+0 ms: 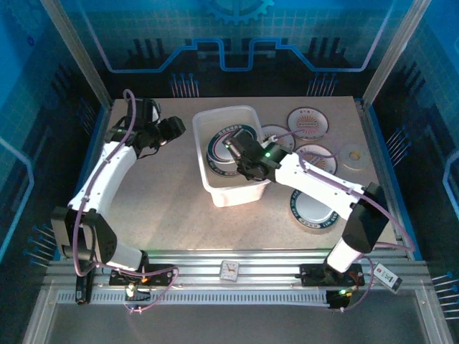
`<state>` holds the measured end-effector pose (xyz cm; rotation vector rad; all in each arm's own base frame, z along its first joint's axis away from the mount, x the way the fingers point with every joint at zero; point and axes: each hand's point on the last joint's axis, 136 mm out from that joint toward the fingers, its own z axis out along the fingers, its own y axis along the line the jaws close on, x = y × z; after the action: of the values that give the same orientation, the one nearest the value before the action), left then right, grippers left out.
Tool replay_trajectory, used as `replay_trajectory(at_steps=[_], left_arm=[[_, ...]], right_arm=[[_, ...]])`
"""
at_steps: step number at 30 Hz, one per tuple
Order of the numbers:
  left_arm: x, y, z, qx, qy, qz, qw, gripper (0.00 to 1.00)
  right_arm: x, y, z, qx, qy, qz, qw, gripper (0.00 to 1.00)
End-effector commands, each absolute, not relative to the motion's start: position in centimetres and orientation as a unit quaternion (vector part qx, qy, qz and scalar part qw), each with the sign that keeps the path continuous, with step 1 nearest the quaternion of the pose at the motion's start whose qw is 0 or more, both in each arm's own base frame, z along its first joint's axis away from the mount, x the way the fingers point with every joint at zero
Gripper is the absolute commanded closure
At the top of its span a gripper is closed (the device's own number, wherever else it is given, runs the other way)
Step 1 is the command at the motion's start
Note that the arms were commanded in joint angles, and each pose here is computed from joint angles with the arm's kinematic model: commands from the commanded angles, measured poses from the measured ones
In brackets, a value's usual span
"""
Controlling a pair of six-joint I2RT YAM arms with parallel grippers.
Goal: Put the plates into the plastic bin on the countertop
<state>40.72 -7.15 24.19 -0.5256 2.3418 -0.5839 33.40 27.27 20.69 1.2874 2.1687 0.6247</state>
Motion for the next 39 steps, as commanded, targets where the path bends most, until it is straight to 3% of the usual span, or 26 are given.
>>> replay_trajectory(at_steps=[1,19,39], left_arm=[[40.0,-7.2,25.2,-0.163,0.895,-0.239,0.34,0.34],[39.1,-6.9,24.0,-0.14,0.907,-0.229,0.325,0.32],[38.8,-7.3,22.7,-0.14,0.914,-0.232,0.303,0.32]], right_arm=[[33.2,26.8,20.4,0.523,0.778,0.209,0.277,1.0],[35.5,28.9,15.5,0.576,0.756,0.148,0.275,1.0],[37.0,30.3,11.6,0.638,0.7,0.166,0.275,1.0]])
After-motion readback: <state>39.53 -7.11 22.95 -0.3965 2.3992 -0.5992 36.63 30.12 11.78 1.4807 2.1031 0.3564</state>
